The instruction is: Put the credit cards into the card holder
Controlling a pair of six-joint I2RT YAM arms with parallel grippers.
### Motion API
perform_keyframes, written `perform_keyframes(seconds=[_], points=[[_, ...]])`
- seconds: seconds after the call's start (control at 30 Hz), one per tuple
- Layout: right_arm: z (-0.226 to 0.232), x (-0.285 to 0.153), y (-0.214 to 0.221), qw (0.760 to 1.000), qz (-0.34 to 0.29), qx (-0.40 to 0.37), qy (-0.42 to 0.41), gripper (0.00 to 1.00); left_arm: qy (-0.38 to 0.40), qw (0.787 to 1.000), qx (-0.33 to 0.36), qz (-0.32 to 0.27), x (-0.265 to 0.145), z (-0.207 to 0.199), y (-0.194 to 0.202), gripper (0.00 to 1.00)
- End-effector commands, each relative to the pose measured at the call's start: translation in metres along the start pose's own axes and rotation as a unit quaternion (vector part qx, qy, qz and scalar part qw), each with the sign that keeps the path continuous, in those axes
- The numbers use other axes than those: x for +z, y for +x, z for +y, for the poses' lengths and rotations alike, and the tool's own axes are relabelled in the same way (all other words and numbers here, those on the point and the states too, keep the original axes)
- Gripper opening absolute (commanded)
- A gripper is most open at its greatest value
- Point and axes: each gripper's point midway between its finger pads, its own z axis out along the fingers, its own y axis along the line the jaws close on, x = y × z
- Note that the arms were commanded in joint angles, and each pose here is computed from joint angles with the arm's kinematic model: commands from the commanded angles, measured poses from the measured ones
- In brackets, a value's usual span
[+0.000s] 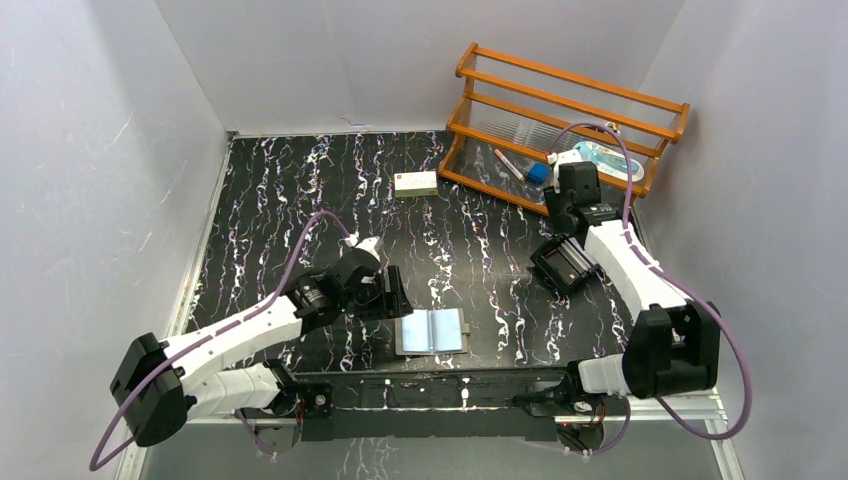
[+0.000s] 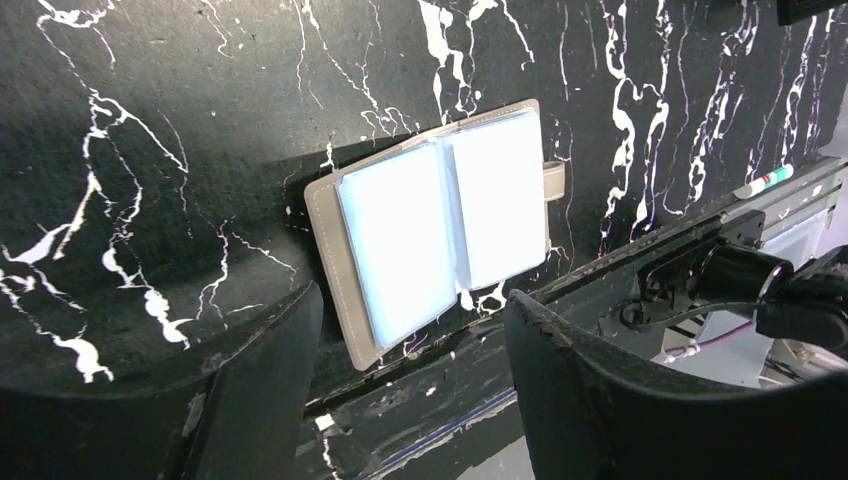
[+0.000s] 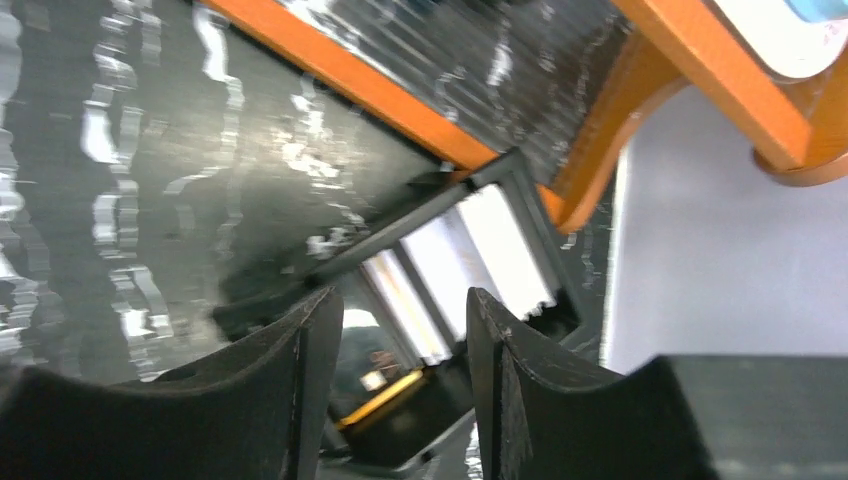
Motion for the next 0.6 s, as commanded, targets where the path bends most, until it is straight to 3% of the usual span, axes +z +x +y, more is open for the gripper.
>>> perform_keyframes(seconds=[0.0, 0.27, 0.57], points=[[-0.041, 0.022, 0.008, 0.995, 0.034, -0.083, 0.039, 0.57, 0.01, 0.999, 0.039, -0.035, -0.022, -0.005, -0.016, 0.66], [-0.064, 0.059, 0.04, 0.982, 0.096, -0.134, 0.091, 0.62, 0.017, 0.997, 0.046, -0.052, -0.03, -0.001, -0.017, 0.68], [-0.061, 0.081, 0.055, 0.976, 0.095, -0.169, 0.101, 0.55, 0.034, 0.997, 0.052, -0.044, -0.025, -0.006, -0.013, 0.69]])
